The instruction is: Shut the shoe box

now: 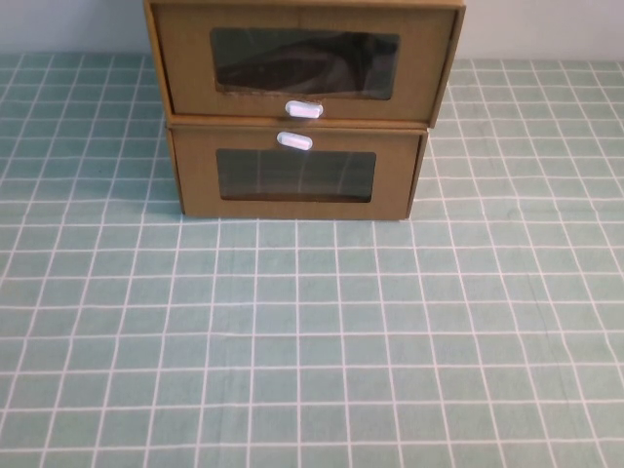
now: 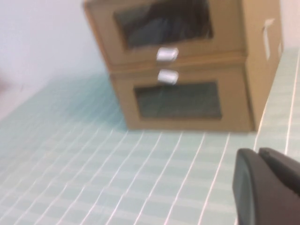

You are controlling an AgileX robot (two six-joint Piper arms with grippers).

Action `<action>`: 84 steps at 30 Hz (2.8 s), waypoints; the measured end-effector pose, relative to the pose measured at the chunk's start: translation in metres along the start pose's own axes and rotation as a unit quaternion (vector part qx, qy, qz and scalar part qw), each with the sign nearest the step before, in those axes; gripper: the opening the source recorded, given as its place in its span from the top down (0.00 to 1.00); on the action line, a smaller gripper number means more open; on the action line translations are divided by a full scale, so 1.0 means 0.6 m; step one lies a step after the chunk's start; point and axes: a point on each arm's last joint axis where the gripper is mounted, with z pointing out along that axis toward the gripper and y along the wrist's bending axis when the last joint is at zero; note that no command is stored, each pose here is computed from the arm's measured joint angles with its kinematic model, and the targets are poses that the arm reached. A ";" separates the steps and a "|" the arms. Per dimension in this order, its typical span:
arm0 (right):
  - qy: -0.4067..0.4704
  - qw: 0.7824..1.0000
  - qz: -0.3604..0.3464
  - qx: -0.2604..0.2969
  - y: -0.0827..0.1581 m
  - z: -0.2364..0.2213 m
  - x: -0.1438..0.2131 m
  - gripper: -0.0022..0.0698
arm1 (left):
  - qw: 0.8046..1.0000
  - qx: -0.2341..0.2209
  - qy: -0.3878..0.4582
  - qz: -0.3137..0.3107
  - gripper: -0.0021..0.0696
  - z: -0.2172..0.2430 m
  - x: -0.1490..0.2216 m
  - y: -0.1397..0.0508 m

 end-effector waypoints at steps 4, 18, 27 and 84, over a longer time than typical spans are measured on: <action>-0.035 0.999 0.001 0.004 -0.012 0.011 0.030 0.99 | 0.998 -0.041 0.026 -0.029 0.98 0.002 0.054 0.012; 0.039 0.999 0.004 0.019 -0.028 0.017 0.093 0.99 | 0.997 -0.050 0.031 -0.040 0.98 0.002 0.064 0.014; 0.073 0.996 -0.020 0.048 -0.035 0.014 0.104 0.99 | 0.997 -0.050 0.031 -0.053 0.98 0.002 0.064 0.014; 0.068 0.956 -0.044 0.283 -0.082 -0.014 0.127 0.99 | 0.990 -0.104 0.081 0.047 0.98 -0.019 0.084 0.020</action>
